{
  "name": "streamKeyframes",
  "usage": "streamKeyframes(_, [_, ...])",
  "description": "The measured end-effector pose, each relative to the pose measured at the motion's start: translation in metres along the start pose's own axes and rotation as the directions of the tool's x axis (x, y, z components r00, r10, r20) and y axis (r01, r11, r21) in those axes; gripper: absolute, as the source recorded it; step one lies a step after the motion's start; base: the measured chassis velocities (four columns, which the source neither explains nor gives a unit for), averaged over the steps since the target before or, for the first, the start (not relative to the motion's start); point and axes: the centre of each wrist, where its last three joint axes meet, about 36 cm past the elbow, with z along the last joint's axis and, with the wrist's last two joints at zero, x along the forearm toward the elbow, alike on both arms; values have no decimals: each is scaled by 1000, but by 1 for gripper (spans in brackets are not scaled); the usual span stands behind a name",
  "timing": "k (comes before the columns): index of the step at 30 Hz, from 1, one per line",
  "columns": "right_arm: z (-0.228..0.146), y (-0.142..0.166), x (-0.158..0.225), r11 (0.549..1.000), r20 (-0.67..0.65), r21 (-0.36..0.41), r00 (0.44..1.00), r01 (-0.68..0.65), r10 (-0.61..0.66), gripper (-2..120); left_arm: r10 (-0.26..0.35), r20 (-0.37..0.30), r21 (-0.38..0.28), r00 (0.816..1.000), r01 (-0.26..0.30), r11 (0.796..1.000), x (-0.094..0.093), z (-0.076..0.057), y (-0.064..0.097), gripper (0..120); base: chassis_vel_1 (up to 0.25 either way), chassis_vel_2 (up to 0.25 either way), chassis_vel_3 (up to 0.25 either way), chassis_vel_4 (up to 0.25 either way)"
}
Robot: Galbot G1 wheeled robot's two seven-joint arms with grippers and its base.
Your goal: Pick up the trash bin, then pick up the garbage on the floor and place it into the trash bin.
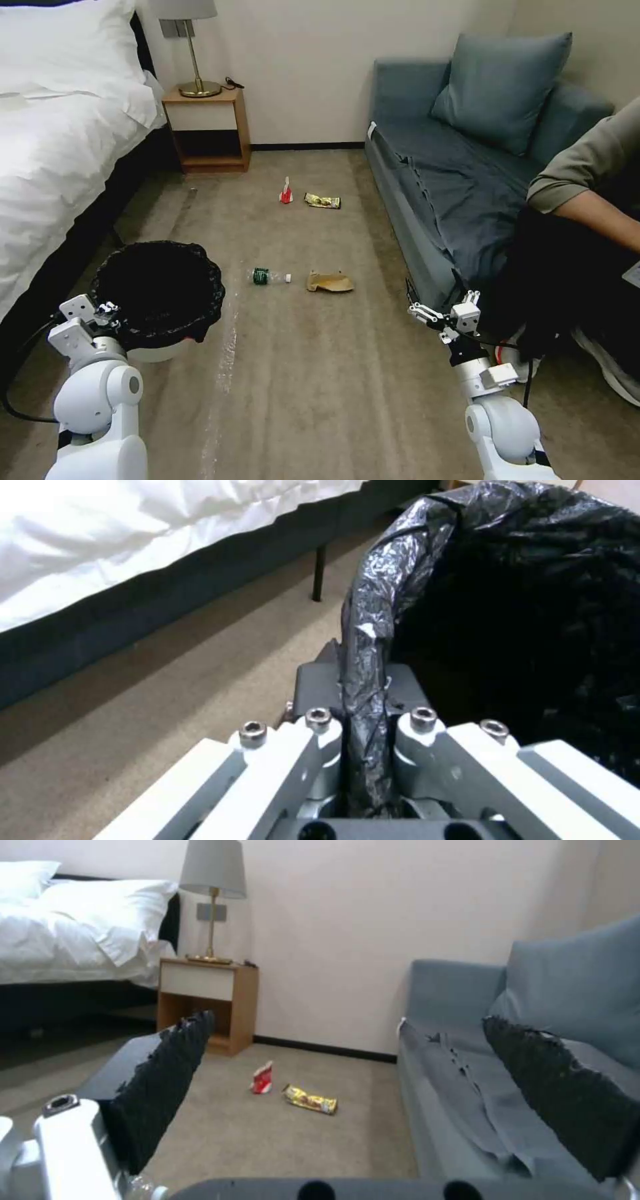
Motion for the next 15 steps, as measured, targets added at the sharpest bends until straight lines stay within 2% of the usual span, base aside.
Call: streamKeyframes(15, [0,-2,1,1000,-2,2,1000,1,-1,100,5,10,2,1000,-5,1000,0,-1,2,4,-67,72,70,-73])
